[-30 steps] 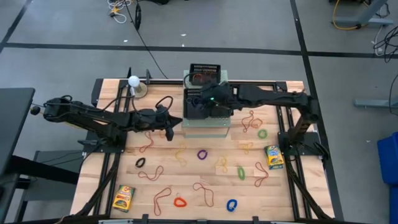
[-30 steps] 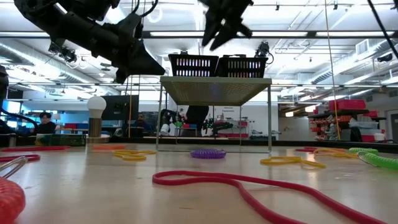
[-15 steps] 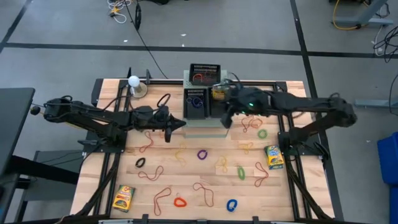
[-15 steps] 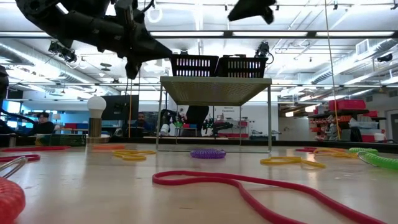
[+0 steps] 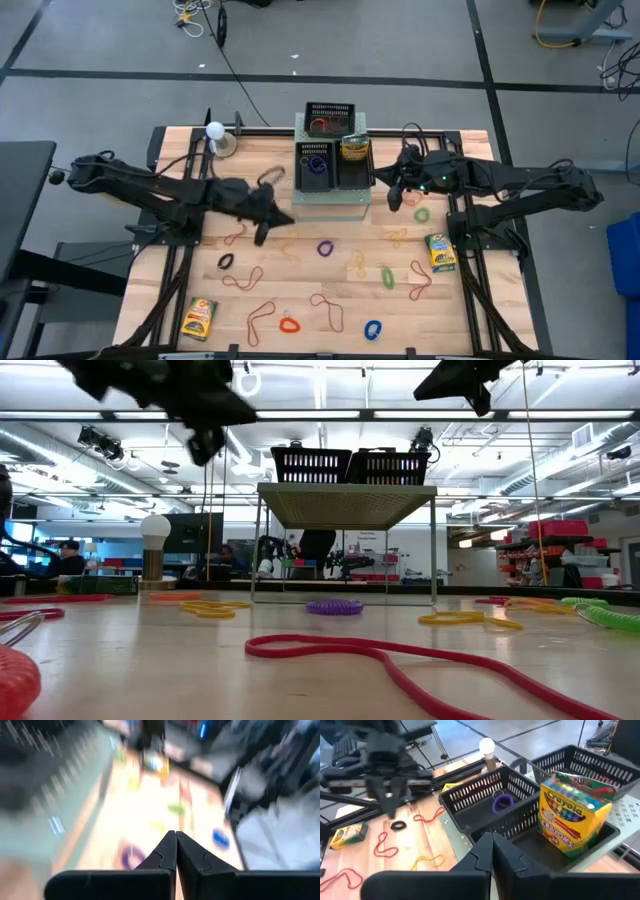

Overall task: Pick & Place Office Desk Supplies
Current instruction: Put the red rubber band into the top black bin

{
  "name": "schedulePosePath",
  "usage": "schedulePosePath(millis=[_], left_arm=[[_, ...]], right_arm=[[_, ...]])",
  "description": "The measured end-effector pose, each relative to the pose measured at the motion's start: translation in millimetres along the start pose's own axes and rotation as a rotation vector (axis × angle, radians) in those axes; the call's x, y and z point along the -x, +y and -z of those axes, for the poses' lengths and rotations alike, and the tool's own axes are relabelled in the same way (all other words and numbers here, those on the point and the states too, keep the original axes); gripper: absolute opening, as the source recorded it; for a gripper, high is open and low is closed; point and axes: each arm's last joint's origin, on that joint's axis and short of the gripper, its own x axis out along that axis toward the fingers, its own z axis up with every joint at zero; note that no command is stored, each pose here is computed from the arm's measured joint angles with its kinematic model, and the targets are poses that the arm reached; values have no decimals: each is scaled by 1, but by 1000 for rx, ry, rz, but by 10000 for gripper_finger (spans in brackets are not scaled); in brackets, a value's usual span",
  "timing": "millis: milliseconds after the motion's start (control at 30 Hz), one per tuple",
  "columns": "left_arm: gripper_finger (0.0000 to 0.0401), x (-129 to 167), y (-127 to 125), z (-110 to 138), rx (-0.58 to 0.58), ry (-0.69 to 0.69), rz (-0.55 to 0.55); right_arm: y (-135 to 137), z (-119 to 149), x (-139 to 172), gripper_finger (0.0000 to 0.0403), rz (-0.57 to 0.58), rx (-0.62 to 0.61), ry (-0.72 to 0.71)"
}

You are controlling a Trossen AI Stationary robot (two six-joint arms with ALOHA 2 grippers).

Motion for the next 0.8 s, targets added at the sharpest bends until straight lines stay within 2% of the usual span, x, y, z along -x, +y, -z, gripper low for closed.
schedulePosePath(millis=[167,300,433,633,800], left_arm=[[6,7,-20,21,-4,255,-109],[14,13,-28,45,162,402,-224],[32,14,-39,66,295,480,-301],[76,7,-62,100,330,612,-310],[115,-1,-71,134,326,722,-379]], right_arm=[[-2,4,1,9,4,20,12],[-2,4,0,9,6,50,21],[-2,4,0,12,7,74,19],[-2,5,0,13,9,107,29],[-2,5,0,13,9,117,28]])
